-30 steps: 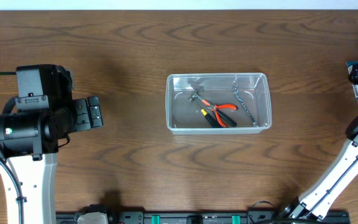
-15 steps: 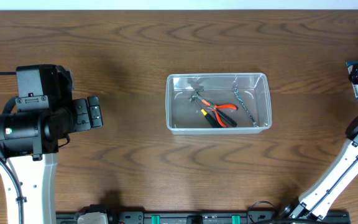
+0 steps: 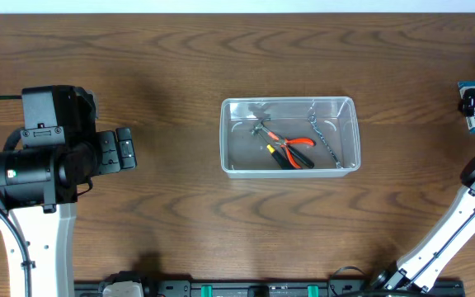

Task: Pack container
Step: 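Lower the right gripper around the box and close on it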

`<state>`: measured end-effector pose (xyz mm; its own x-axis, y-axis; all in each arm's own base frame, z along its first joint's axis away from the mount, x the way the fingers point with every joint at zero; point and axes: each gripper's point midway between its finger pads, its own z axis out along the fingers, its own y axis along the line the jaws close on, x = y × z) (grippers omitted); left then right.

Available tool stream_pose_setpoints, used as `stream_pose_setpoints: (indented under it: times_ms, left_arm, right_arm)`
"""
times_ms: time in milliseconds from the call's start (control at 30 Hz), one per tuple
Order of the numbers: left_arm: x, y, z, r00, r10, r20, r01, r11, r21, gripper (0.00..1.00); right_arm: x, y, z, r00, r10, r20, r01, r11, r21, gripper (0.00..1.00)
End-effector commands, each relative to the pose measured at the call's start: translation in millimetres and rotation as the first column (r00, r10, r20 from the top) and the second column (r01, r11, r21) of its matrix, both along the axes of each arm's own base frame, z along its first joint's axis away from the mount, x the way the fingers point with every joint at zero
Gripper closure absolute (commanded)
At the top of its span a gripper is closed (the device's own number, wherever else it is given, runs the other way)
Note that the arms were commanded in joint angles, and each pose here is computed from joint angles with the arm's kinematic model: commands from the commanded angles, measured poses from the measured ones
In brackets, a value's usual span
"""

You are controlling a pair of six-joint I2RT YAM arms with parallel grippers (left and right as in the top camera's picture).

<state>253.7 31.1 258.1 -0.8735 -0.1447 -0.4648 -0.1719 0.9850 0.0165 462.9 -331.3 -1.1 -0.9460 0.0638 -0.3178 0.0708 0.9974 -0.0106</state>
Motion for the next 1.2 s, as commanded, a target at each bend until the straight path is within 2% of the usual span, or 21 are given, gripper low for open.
stream_pose_setpoints:
  times_ms: [0,1167]
  left_arm:
    - [0.2,2.7,-0.3,1.0,0.017,-0.004,-0.017,1.0,0.003,0.02]
    - [0.2,2.6,-0.3,1.0,0.017,-0.004,-0.017,1.0,0.002,0.02]
  right_arm:
    - [-15.7,0.3,-26.0,0.998,-0.021,-0.065,0.023,1.0,0.021,0.01]
    - [-14.9,1.1,-25.9,0.998,-0.019,-0.064,0.021,1.0,0.021,0.01]
